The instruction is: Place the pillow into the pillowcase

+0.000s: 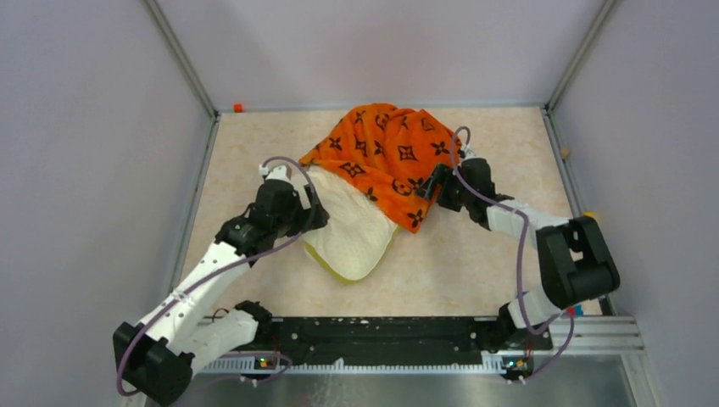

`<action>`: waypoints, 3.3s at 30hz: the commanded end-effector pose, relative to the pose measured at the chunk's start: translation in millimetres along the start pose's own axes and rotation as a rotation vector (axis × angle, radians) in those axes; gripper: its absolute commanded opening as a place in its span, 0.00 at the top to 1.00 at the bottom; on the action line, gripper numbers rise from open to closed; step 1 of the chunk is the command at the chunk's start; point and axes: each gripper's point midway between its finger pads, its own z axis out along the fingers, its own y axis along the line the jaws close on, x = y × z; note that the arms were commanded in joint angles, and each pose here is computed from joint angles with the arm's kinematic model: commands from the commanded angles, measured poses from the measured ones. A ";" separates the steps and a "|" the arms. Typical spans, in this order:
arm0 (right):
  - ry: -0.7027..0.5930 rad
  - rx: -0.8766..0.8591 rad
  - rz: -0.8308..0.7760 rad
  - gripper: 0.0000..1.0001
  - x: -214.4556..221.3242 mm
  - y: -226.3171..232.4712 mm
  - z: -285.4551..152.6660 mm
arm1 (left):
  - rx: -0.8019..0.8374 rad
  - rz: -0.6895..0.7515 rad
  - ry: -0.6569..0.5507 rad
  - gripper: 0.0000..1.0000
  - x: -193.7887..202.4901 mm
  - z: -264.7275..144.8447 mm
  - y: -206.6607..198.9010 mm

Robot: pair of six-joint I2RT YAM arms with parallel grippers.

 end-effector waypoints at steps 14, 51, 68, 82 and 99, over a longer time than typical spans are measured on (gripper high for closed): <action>-0.088 -0.211 0.077 1.00 -50.5 76.4 -26.0 | -0.157 0.451 0.109 0.90 58.6 52.4 -39.9; -0.144 -0.133 -0.481 0.32 -135.4 285.3 37.3 | 0.056 0.020 -0.383 0.01 -165.8 -75.0 -30.6; -0.185 0.286 -0.491 0.21 -159.1 110.2 -4.1 | 0.486 0.258 0.019 0.07 -6.7 -8.4 -211.1; -0.159 0.633 -0.422 0.80 -145.6 23.8 8.5 | -0.076 0.338 0.214 1.00 118.0 84.1 -91.9; -0.210 0.818 -0.247 0.70 -305.1 -100.5 -27.8 | -0.110 0.287 0.182 1.00 80.2 27.4 -41.6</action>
